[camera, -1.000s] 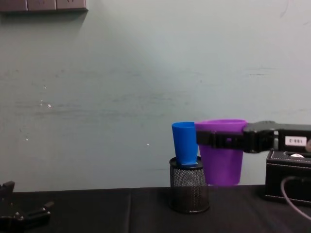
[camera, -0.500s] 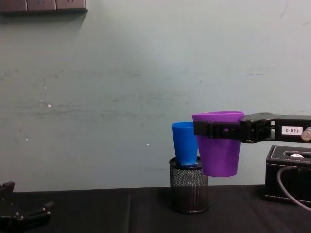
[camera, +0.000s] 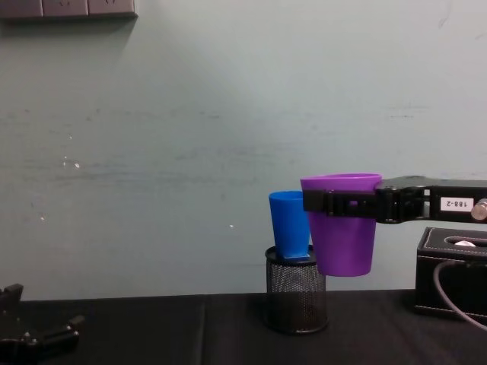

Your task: Pick up one cup with a gripper and tap it against the other cup.

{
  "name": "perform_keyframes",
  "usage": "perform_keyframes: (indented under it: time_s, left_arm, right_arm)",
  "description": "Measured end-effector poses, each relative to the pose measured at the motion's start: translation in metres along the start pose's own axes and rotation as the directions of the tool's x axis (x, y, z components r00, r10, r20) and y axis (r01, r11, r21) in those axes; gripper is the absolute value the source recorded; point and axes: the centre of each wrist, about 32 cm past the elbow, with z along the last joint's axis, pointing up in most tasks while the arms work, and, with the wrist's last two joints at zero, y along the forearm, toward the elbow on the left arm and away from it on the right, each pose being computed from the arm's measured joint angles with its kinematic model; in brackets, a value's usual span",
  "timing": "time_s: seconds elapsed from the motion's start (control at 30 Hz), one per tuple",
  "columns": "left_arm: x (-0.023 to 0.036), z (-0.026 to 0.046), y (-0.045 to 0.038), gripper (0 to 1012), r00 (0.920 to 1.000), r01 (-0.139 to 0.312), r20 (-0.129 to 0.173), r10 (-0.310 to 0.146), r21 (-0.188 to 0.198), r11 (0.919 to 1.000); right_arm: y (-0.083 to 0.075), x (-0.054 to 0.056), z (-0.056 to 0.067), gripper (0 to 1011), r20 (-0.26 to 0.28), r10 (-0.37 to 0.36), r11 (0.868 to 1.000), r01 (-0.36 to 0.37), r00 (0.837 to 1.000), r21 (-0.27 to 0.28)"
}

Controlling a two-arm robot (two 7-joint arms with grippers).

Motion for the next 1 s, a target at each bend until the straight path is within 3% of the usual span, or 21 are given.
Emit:
perform_keyframes:
  time_s: [1.0]
  left_arm:
    - [0.0,0.0,0.0,1005,1.0,0.0,0.0,0.0,0.0,1.0]
  right_arm:
    - [0.0,0.0001,-0.0002,732,0.002,0.0,1.0,0.0,1.0,0.0]
